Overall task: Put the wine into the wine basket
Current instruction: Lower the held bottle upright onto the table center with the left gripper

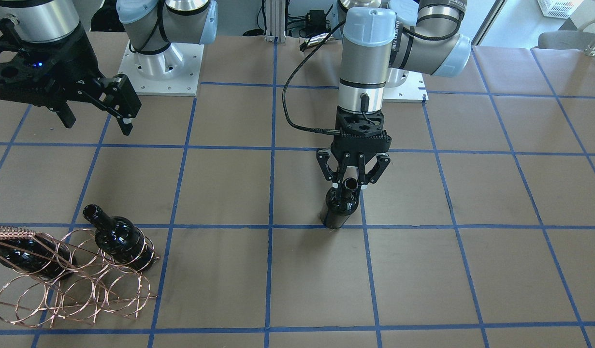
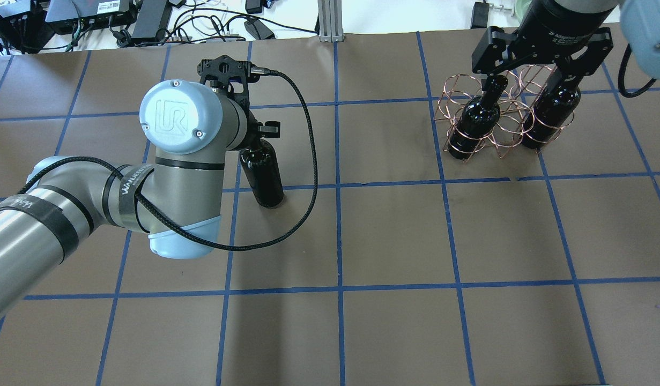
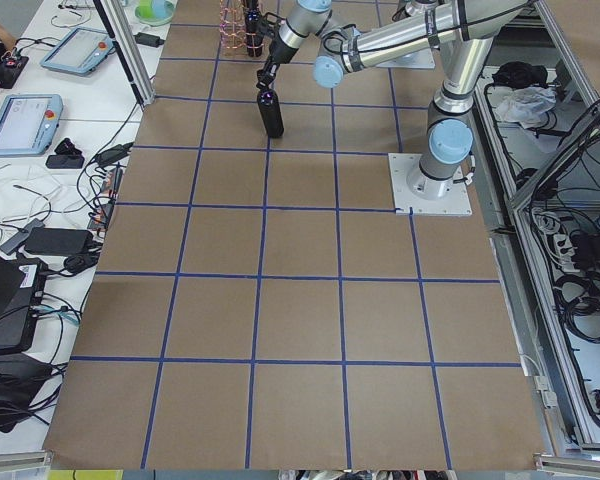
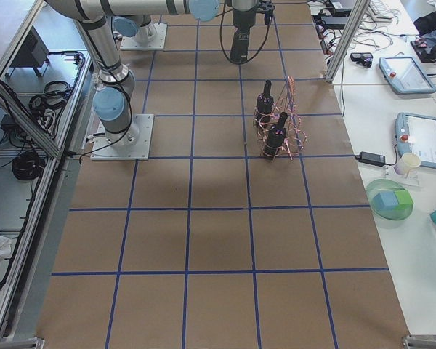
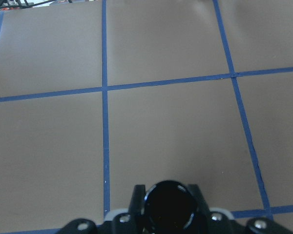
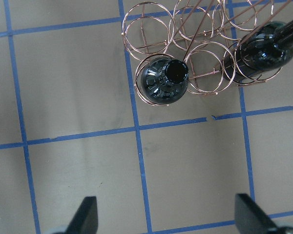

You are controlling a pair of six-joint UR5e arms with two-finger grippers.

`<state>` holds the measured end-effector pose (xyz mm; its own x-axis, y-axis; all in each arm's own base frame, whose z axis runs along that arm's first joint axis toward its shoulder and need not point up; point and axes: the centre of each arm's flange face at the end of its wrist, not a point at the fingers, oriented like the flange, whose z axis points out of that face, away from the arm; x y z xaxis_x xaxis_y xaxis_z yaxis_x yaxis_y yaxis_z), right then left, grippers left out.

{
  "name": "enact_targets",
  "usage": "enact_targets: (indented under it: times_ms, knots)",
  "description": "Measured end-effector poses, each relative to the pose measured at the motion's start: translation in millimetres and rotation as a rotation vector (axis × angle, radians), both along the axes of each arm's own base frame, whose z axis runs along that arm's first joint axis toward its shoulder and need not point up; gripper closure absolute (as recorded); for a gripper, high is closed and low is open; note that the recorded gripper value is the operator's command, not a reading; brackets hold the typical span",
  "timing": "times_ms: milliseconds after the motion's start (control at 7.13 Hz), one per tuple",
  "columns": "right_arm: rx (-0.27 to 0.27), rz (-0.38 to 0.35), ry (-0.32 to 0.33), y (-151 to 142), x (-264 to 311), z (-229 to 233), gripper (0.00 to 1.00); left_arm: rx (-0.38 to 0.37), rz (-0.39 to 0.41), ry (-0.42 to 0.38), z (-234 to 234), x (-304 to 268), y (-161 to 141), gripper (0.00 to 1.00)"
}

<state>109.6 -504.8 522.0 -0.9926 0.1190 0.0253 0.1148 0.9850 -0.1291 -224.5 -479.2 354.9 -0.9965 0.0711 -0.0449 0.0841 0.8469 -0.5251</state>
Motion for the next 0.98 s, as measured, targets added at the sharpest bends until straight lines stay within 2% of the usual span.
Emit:
enact_targets:
  times_ms: [561,701,841,981]
  knots:
    - [-0.025,0.006,-0.027,7.2,3.6,10.9,0.0,0.0,0.029,0.023,-0.1,-3.8,1.7,0.94]
    - [-0.029,0.006,-0.024,8.0,3.3,12.4,0.0,0.004,0.028,0.021,-1.9,-4.2,1.1,0.82]
    - [-0.032,0.006,-0.02,8.4,3.0,13.4,0.0,0.004,0.027,0.02,-2.3,-4.4,-0.2,0.65]
    - [-0.033,0.006,-0.023,8.5,3.2,13.7,0.0,0.002,0.027,0.021,-1.2,-4.7,-1.0,0.52]
